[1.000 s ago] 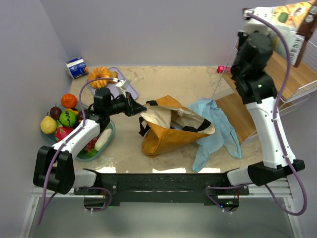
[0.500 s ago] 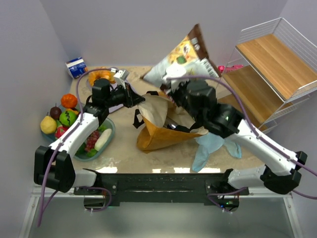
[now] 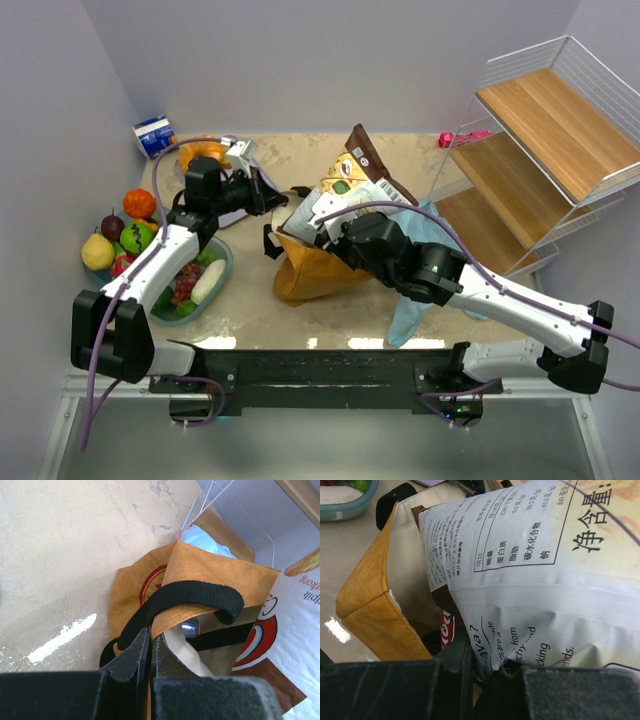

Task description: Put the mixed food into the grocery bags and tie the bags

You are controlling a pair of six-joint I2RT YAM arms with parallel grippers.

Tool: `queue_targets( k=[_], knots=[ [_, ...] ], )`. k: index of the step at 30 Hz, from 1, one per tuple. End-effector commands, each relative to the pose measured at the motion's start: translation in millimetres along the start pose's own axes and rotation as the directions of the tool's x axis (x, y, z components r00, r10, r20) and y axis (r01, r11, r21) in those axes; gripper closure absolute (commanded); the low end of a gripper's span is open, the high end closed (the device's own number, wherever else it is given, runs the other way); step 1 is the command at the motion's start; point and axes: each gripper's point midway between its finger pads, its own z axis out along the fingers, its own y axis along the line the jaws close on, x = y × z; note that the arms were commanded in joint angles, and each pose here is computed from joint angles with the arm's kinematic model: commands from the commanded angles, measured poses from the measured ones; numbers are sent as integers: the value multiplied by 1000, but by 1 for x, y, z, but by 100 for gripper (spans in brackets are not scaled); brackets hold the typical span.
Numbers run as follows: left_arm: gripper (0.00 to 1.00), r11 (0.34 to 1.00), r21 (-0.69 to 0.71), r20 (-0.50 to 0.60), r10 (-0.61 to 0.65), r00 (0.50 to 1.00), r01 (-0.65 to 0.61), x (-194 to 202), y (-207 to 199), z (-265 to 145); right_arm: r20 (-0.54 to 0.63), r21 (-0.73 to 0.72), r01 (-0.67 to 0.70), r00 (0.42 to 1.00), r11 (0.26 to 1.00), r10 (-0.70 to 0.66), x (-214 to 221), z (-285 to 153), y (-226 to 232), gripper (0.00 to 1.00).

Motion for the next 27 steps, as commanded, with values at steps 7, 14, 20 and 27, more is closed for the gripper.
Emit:
queue_targets(
  k=[7, 14, 20, 27],
  knots=[
    [100, 997, 31, 104, 62, 993, -65, -48, -11, -4, -272, -10, 114, 956, 993, -112, 68, 6, 33, 100],
    [100, 996, 31, 137, 80, 987, -85, -65, -20, -10, -423, 116, 225, 892, 967, -157, 92, 12, 15, 100],
    [100, 996, 19, 168, 80, 983, -84, -84, -24, -11, -468, 129, 383, 837, 915, -284, 94, 10, 19, 100],
    [100, 998, 63, 86, 25, 996, -30, -87, -21, 8, -463, 38, 552, 748, 833, -474, 94, 15, 51, 100]
  ],
)
